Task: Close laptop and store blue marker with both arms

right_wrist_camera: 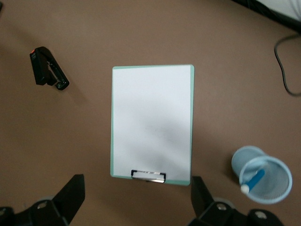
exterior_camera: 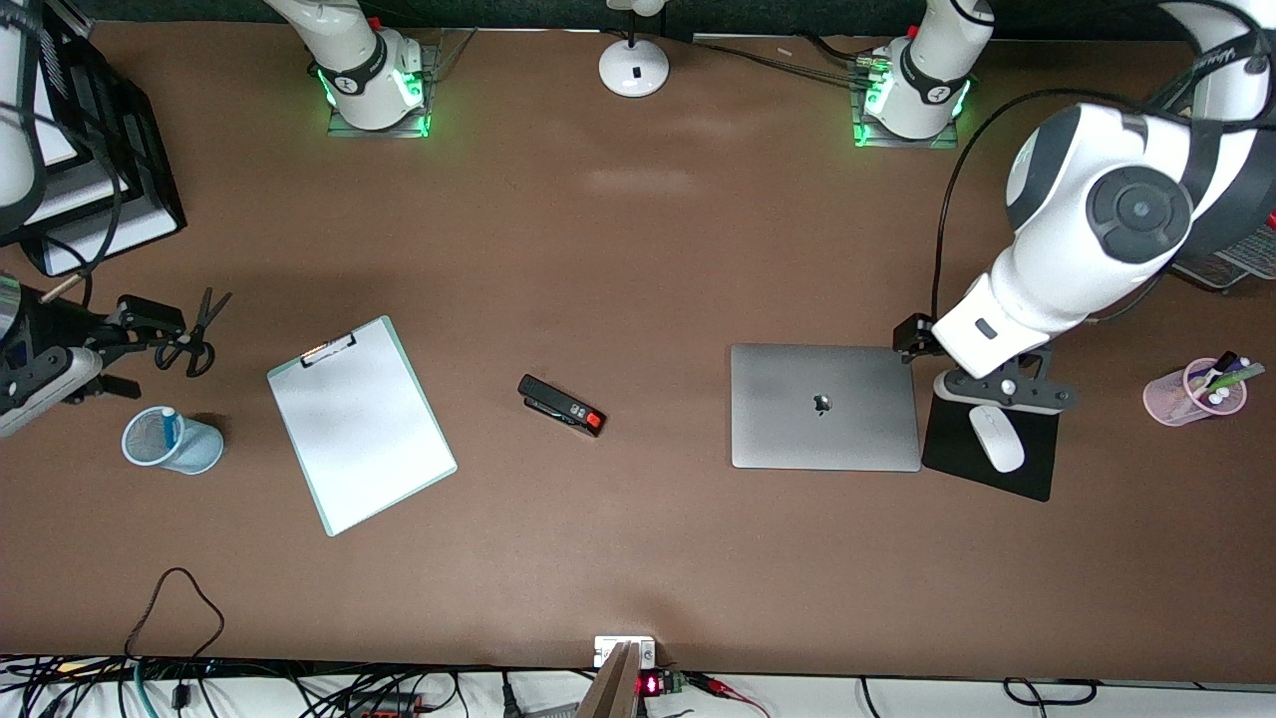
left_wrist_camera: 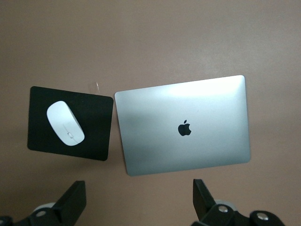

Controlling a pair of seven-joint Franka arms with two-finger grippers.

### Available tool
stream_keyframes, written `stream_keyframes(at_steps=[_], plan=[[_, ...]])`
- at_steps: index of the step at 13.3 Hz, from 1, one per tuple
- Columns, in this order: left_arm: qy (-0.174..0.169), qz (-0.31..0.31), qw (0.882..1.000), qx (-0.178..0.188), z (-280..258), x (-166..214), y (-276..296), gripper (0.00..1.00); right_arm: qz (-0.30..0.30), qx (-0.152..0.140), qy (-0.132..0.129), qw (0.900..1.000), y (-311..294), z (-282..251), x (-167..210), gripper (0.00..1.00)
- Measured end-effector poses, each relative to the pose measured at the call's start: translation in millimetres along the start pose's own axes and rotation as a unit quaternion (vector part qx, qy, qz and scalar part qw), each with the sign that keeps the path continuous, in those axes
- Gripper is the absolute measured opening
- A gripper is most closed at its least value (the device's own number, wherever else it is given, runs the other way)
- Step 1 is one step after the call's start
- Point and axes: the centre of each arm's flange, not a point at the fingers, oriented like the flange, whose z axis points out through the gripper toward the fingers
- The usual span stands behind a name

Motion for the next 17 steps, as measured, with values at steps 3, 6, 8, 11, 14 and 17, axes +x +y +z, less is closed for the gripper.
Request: stream_keyframes(at_steps=[3, 6, 8, 11, 14, 17], plan=[[0.013, 0.001, 1.000, 0.006, -32.2, -11.2, -0.5, 1.00, 0.081, -0.028, -0.039, 0.996, -35.2, -9.3, 2.9, 1.00], [-0.002, 0.012, 1.000, 0.000, -77.1, -23.5, -11.5, 1.00, 0.156, -0.051, -0.068, 0.984, -66.0, -11.6, 5.2, 1.00], [-0.008, 0.007, 1.000, -0.023, -103.6, -30.7, -32.1, 1.00, 0.188, -0.054, -0.083, 0.977, -72.9, -10.5, 3.0, 1.00], [0.009, 0.000, 0.999, -0.032, -131.3, -42.4, -78.4, 1.00, 0.202, -0.066, -0.089, 0.973, -71.9, -17.3, -3.1, 1.00], [0.014, -0.012, 1.000, -0.025, -144.6, -54.5, -97.4, 1.00, 0.210, -0.070, -0.078, 0.972, -72.0, -32.6, -9.0, 1.00], [0.002, -0.019, 1.000, -0.024, -133.7, -73.2, -103.2, 1.00, 0.248, -0.084, -0.058, 0.963, -74.1, -45.2, -10.3, 1.00]])
